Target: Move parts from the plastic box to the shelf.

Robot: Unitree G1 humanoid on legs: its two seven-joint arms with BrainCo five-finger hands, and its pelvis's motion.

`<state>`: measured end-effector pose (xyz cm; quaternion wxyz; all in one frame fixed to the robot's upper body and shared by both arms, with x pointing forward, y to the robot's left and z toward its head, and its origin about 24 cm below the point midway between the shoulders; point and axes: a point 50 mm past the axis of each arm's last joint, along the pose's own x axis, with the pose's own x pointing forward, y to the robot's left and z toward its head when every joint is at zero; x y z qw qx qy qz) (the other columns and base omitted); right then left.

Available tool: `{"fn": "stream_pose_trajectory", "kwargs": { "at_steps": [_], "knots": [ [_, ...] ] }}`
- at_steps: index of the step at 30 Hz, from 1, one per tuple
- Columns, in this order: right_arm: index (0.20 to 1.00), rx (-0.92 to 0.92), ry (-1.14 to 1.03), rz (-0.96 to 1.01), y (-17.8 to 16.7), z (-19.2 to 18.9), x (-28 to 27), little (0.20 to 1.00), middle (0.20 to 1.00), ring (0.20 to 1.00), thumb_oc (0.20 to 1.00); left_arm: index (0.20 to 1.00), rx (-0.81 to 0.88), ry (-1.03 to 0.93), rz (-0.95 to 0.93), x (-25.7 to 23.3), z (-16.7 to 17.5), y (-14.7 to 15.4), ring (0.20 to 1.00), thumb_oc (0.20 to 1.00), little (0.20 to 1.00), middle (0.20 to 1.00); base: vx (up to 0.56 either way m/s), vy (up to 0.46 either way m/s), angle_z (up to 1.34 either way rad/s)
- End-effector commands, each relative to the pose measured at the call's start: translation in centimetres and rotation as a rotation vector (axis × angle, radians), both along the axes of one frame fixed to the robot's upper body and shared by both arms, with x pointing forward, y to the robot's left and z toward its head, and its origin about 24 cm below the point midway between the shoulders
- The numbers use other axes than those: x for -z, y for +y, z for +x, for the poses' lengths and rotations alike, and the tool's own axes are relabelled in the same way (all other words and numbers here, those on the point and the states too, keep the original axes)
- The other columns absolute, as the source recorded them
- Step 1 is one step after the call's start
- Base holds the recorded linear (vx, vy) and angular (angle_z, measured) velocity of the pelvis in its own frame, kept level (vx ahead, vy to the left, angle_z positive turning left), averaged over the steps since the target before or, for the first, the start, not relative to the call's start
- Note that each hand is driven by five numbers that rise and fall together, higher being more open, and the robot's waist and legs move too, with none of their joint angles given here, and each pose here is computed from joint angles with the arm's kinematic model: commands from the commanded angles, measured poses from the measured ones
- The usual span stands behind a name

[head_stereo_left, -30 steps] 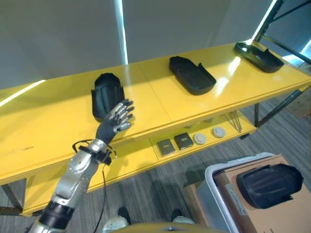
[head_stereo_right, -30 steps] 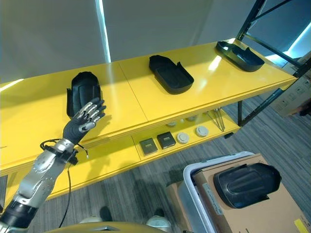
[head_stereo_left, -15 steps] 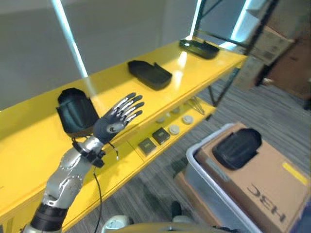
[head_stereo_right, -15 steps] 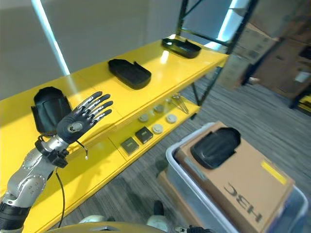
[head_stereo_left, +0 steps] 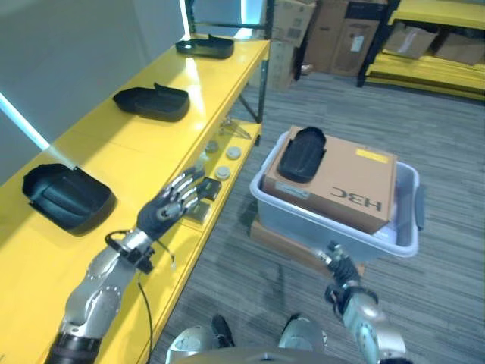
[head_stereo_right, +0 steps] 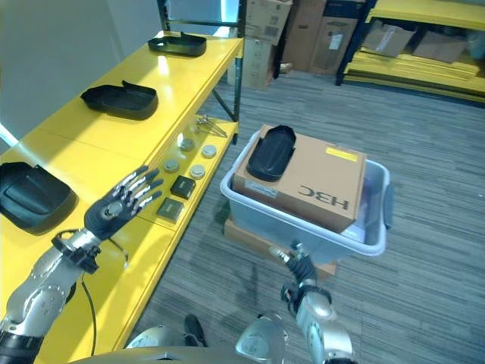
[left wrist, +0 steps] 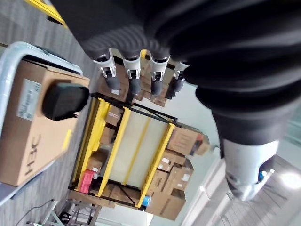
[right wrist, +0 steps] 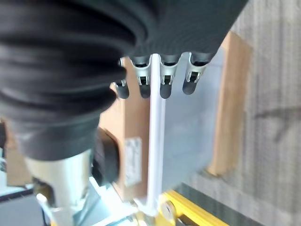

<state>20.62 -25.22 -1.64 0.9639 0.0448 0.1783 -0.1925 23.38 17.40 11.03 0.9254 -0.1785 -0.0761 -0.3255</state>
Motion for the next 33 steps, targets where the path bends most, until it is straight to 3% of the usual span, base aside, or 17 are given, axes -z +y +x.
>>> {"fn": "stream_pose_trajectory", "kwargs": {
  "at_steps": [1,5,13,23,33],
  "knots": [
    [1.000,0.089,-0.213,-0.020,-0.6,1.6,-4.1,1.000,1.000,1.000,1.000,1.000,-0.036,-0.169,-0.025,-3.5,-0.6,0.3,1.000,1.000,1.000,1.000,-0.03,-0.192,-0.61],
    [1.000,0.045,-0.349,-0.055,-0.1,2.9,-7.6,1.000,1.000,1.000,1.000,1.000,-0.080,-0.161,-0.031,-3.3,-0.9,0.7,1.000,1.000,1.000,1.000,-0.01,-0.271,-1.09],
    [1.000,-0.095,-0.452,-0.137,0.2,1.8,-11.3,1.000,1.000,1.000,1.000,1.000,-0.096,-0.069,-0.116,-1.7,-2.1,0.4,1.000,1.000,1.000,1.000,0.05,-0.417,-0.48],
    [1.000,-0.209,-0.497,-0.131,0.9,4.1,-13.3,1.000,1.000,1.000,1.000,1.000,-0.272,0.021,-0.241,-0.4,-0.3,0.5,1.000,1.000,1.000,1.000,0.05,-0.309,-0.14],
    [1.000,-0.243,-0.451,-0.122,0.3,3.6,-12.2,1.000,1.000,1.000,1.000,1.000,-0.398,0.004,-0.215,-0.6,-0.5,3.0,1.000,1.000,1.000,1.000,0.19,0.057,-0.29]
  ]
}}
